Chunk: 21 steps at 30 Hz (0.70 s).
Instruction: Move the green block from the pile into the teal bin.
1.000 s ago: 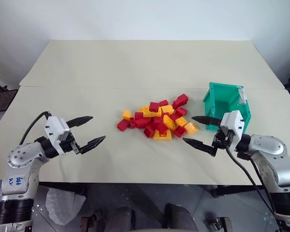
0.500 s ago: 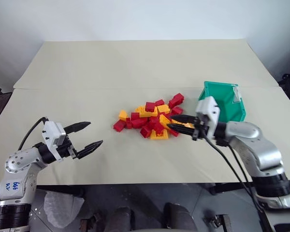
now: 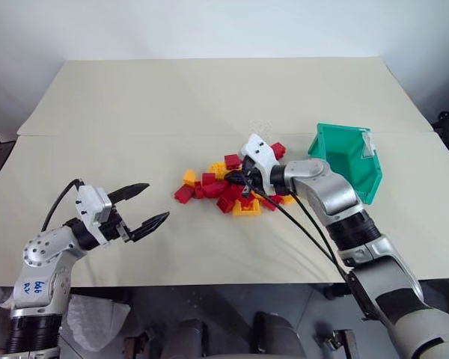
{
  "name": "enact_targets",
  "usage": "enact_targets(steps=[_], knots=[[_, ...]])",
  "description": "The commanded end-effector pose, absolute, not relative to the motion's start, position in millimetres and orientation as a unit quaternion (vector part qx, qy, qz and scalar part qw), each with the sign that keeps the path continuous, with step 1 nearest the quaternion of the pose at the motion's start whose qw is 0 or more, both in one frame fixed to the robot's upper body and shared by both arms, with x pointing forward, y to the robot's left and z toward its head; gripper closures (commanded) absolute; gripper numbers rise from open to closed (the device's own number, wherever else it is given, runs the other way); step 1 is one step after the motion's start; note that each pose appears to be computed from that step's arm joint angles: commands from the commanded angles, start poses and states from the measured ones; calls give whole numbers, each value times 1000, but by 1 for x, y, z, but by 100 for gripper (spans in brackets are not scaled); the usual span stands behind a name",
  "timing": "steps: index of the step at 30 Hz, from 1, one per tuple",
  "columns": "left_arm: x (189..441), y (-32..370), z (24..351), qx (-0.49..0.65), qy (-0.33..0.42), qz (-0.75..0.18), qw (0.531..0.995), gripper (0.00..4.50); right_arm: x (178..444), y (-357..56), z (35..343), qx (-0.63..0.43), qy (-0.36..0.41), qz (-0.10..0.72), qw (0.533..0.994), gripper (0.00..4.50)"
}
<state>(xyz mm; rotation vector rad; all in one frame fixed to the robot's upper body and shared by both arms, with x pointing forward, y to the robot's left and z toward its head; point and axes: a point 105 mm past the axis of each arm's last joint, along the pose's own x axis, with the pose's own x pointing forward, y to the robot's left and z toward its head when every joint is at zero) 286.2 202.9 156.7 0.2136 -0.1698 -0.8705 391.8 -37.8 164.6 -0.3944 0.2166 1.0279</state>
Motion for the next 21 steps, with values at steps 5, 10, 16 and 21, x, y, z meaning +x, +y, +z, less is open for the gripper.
enact_targets(steps=[5,10,16,21], knots=[[285,189,170,112,-115,-425,891,0,417,-41,183,-195,59,442,874,447],[288,183,168,108,-118,-426,890,0,423,-40,177,-206,73,446,868,447],[291,182,170,104,-123,-428,890,0,398,-28,170,-197,87,521,826,447],[292,182,170,102,-124,-427,890,0,375,-30,148,-220,128,554,792,447]])
